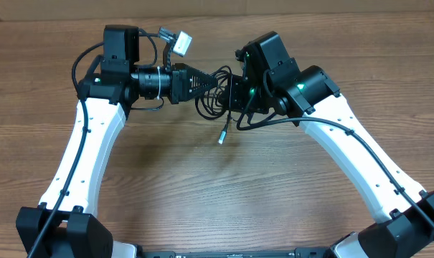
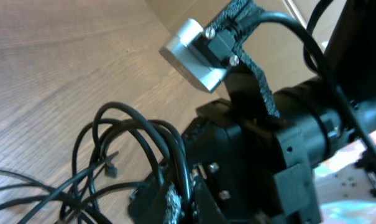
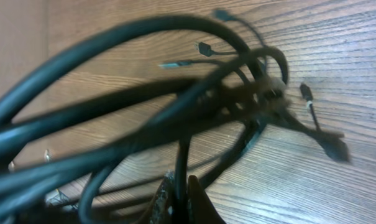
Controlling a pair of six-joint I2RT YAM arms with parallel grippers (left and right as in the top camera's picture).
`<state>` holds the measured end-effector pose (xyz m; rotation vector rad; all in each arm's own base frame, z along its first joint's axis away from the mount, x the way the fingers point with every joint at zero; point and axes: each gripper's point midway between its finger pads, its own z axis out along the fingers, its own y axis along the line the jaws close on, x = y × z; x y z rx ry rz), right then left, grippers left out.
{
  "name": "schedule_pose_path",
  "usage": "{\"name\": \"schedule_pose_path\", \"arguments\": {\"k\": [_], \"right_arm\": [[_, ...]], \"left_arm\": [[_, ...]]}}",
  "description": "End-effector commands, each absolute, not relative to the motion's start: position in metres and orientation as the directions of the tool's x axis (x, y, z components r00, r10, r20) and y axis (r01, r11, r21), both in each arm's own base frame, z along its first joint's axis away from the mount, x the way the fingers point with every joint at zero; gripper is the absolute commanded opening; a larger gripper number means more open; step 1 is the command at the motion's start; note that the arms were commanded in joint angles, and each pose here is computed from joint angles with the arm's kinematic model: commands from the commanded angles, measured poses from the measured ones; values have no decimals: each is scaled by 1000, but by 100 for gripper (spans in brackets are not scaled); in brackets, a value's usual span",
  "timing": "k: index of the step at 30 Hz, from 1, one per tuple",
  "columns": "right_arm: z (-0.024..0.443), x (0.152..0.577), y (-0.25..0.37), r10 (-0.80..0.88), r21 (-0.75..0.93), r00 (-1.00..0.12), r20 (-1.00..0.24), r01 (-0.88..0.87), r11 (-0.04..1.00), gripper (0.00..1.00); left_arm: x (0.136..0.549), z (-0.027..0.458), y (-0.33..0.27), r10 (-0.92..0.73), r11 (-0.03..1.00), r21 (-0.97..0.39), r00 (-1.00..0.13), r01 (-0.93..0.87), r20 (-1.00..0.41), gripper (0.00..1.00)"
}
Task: Untangle cables
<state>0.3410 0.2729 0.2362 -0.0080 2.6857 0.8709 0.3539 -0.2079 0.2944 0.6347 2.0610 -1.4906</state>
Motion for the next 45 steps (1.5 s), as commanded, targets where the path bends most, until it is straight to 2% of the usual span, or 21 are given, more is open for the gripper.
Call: {"name": "schedule_pose_path", "arguments": {"k": [1, 9, 10, 11, 12, 13, 15, 16, 21, 25, 27, 30, 31, 32, 34, 37, 40, 42, 43, 44, 45], "right_arm": [[226, 353, 278, 137, 578, -949, -283, -55, 814, 4], [234, 374, 291, 167, 618, -923, -346, -90, 781, 6], [233, 372, 290, 147, 607, -924, -352, -105, 788, 11], [232, 371, 288, 120, 594, -924, -362, -129, 794, 24], [232, 368, 283, 94, 584, -926, -364, -149, 798, 44], [238, 364, 271, 67, 568, -927, -370, -168, 806, 57], [249, 363, 247, 52, 536, -921, -385, -177, 825, 68], [258, 362, 227, 53, 518, -916, -398, -176, 837, 70], [286, 360, 184, 83, 508, -889, -450, -179, 843, 72], [311, 347, 213, -68, 563, -836, -544, -424, 710, 71], [314, 344, 223, -110, 554, -812, -574, -484, 677, 71], [307, 340, 237, -158, 558, -801, -577, -528, 641, 71], [307, 332, 246, -206, 577, -781, -590, -586, 568, 72], [307, 321, 261, -261, 628, -757, -599, -647, 434, 74], [303, 317, 272, -292, 651, -742, -603, -670, 358, 75], [275, 322, 288, -335, 665, -760, -557, -650, 369, 78], [263, 325, 299, -356, 656, -753, -554, -658, 371, 78], [265, 322, 308, -364, 648, -735, -573, -678, 348, 72], [268, 320, 312, -365, 649, -728, -580, -684, 332, 54], [273, 317, 314, -362, 658, -724, -587, -687, 309, 18], [274, 319, 313, -350, 670, -740, -574, -671, 318, 8]], "left_arm": [[343, 317, -213, 27, 226, -832, -857, 507, -515, 4], [341, 321, -214, 5, 203, -894, -914, 398, -406, 4], [342, 322, -214, -2, 201, -900, -918, 388, -396, 4], [344, 324, -214, -11, 199, -907, -924, 372, -382, 4], [346, 327, -214, -22, 194, -912, -928, 361, -372, 4], [351, 330, -214, -36, 198, -909, -924, 368, -382, 4], [356, 328, -213, -54, 223, -903, -920, 368, -388, 4], [358, 326, -213, -64, 239, -901, -920, 362, -387, 4], [366, 321, -210, -110, 277, -913, -934, 298, -339, 4], [370, 318, -209, -140, 291, -924, -944, 249, -299, 4], [373, 316, -208, -183, 292, -944, -960, 151, -210, 4], [375, 315, -206, -261, 246, -965, -965, -86, 20, 4], [375, 315, -206, -276, 228, -962, -958, -149, 83, 4], [375, 315, -206, -290, 211, -955, -947, -206, 140, 4], [375, 315, -206, -294, 205, -953, -943, -224, 159, 4], [376, 316, -206, -304, 188, -945, -931, -268, 204, 4], [377, 319, -207, -303, 185, -950, -934, -250, 187, 4], [379, 318, -206, -312, 191, -950, -933, -246, 179, 4], [381, 317, -206, -320, 200, -952, -934, -230, 158, 4], [387, 312, -202, -350, 236, -954, -932, -185, 94, 4], [390, 309, -200, -362, 264, -952, -931, -155, 51, 4]]}}
